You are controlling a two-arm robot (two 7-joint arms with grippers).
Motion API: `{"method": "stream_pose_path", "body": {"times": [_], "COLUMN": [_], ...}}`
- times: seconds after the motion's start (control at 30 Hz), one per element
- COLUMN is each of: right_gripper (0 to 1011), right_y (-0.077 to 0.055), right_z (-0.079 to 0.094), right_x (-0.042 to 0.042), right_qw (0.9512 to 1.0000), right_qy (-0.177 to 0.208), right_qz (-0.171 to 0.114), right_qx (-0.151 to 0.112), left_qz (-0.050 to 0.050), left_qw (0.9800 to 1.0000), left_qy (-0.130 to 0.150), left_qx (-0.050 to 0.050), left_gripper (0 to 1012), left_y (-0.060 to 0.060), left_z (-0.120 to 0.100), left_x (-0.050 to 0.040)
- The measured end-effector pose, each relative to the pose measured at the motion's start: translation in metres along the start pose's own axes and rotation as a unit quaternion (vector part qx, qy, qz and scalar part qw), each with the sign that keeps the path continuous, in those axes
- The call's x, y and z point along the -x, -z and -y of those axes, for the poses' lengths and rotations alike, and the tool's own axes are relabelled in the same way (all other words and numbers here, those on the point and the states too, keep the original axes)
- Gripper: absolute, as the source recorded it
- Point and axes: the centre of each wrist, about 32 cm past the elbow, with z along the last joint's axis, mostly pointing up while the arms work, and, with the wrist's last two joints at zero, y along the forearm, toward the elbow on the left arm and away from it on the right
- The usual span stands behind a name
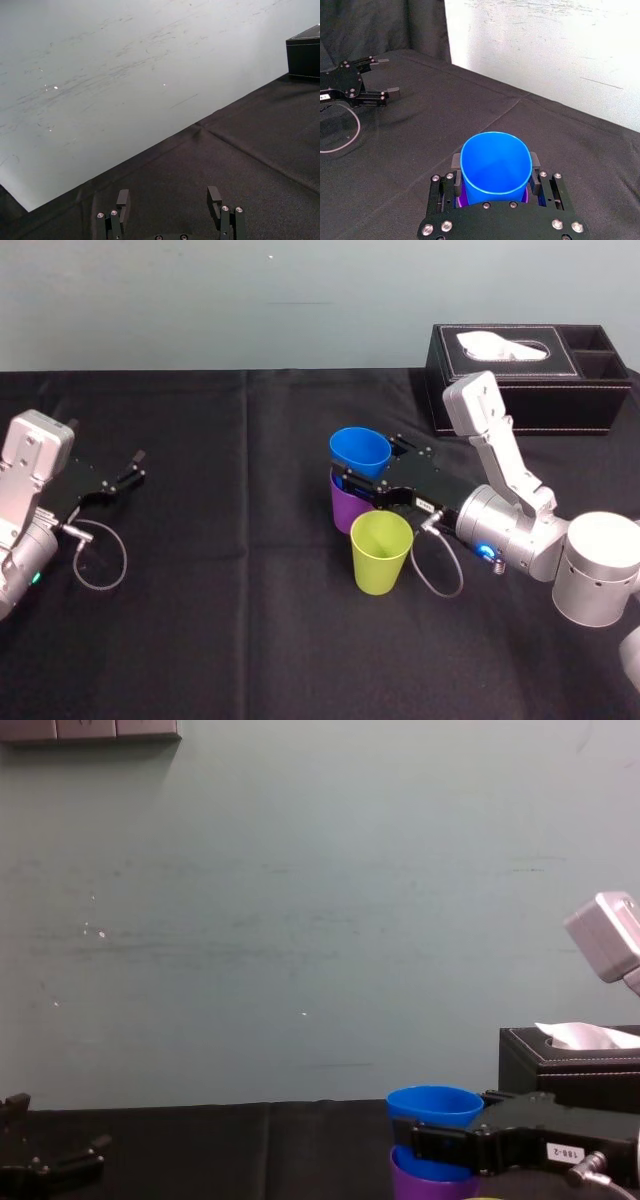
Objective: Stack the three plastic cups sequentially using one hand.
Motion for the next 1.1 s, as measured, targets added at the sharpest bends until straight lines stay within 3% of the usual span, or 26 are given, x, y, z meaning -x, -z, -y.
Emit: {"method": "stream_pose_path", "body": {"times": [0.4, 0.77, 0.9, 1.1], "right_gripper": [732, 993, 1003, 1003], "right_y": [0.0005, 0.0003, 0.0002, -0.0048], "right_z": [-0.0003, 0.0, 0.0001, 0.0071], "right_x": [0.0004, 0.0001, 0.0001, 0.0007], "right_qw": [1.0, 1.0, 1.0, 0.9996], "right_qy": [0.0, 0.0, 0.0, 0.0], "right_qz": [0.001, 0.001, 0.001, 0.014], "right_qx": [0.001, 0.001, 0.001, -0.024], "left_qz": [0.0, 0.0, 0.0, 0.0], "left_qw": [1.0, 1.0, 1.0, 1.0], "left_qy": [0.0, 0.0, 0.0, 0.0], "left_qx": [0.0, 0.0, 0.0, 0.0], "left_gripper": [1011, 1011, 1011, 1011], "left_y": [0.0, 0.0, 0.0, 0.0], "left_z": [0.0, 0.0, 0.0, 0.0], "left_x": [0.0, 0.0, 0.0, 0.0]}}
